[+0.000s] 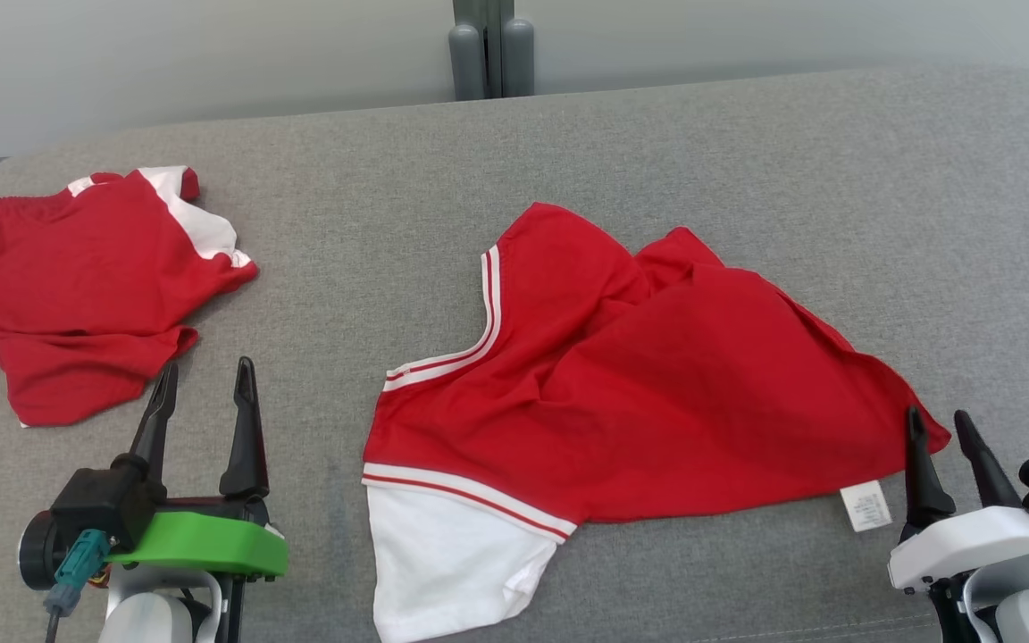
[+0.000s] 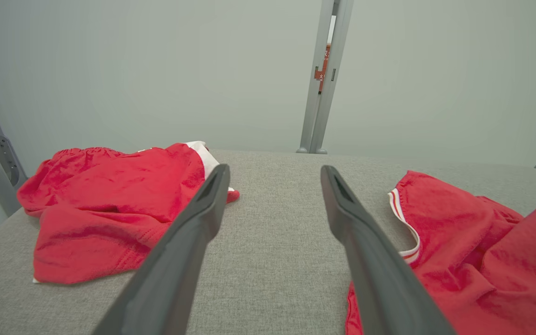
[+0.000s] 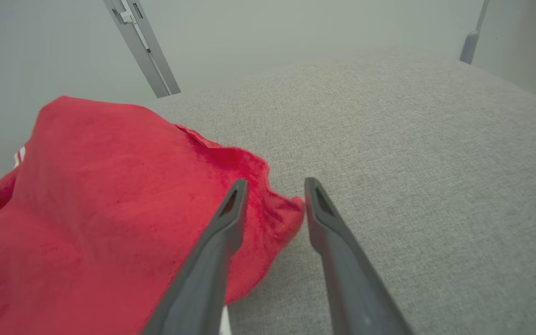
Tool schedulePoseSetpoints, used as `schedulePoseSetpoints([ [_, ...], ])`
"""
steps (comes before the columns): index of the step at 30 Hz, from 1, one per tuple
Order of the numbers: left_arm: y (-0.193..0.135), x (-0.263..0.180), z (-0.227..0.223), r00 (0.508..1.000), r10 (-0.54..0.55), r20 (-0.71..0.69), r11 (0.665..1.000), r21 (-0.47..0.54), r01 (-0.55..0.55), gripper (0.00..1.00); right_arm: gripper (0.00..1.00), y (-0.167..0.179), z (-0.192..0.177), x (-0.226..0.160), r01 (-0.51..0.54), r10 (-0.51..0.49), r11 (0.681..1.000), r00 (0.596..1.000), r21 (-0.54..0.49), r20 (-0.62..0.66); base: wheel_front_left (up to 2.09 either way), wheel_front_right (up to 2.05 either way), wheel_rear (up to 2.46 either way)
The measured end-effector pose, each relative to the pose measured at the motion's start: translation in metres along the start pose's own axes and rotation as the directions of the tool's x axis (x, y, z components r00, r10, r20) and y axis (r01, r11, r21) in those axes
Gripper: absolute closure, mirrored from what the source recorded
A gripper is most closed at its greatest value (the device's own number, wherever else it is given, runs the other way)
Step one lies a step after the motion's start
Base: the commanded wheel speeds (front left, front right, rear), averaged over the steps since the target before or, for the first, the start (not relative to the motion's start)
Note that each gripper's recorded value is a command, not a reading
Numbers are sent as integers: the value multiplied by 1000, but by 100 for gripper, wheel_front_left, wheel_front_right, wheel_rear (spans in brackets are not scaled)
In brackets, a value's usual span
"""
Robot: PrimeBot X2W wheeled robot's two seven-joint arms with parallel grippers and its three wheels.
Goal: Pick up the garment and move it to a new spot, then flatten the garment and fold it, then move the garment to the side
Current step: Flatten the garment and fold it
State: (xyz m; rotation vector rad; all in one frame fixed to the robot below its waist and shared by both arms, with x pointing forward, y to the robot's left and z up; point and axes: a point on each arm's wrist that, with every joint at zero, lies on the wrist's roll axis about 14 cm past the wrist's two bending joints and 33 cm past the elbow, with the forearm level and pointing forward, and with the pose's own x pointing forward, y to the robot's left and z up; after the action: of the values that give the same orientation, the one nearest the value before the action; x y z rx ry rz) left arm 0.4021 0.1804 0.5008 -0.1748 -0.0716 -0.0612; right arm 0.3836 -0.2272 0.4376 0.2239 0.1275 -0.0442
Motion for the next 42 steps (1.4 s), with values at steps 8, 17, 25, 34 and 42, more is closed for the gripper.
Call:
schedulePoseSetpoints([
  [8, 3, -5, 6, 1000, 5, 14, 1000, 7, -5, 0, 0, 15, 48, 2, -46, 56, 996, 988, -71, 146, 0, 0, 0],
  [17, 9, -18, 14, 999, 26, 33, 1000, 15, -26, 0, 0, 64, 88, -6, -167, 208, 971, 943, -172, 260, 0, 0, 0],
  [25, 16, -27, 13, 999, 47, 27, 998, 29, -48, 0, 0, 94, 87, -23, -238, 285, 952, 920, -194, 268, 0, 0, 0],
  [34, 21, -33, 10, 998, 59, 15, 998, 37, -59, 0, 0, 100, 78, -34, -251, 290, 952, 923, -177, 254, 0, 0, 0],
  [42, 20, -33, 9, 998, 57, 13, 998, 38, -57, 0, 0, 97, 77, -37, -240, 279, 955, 926, -177, 253, 0, 0, 0],
])
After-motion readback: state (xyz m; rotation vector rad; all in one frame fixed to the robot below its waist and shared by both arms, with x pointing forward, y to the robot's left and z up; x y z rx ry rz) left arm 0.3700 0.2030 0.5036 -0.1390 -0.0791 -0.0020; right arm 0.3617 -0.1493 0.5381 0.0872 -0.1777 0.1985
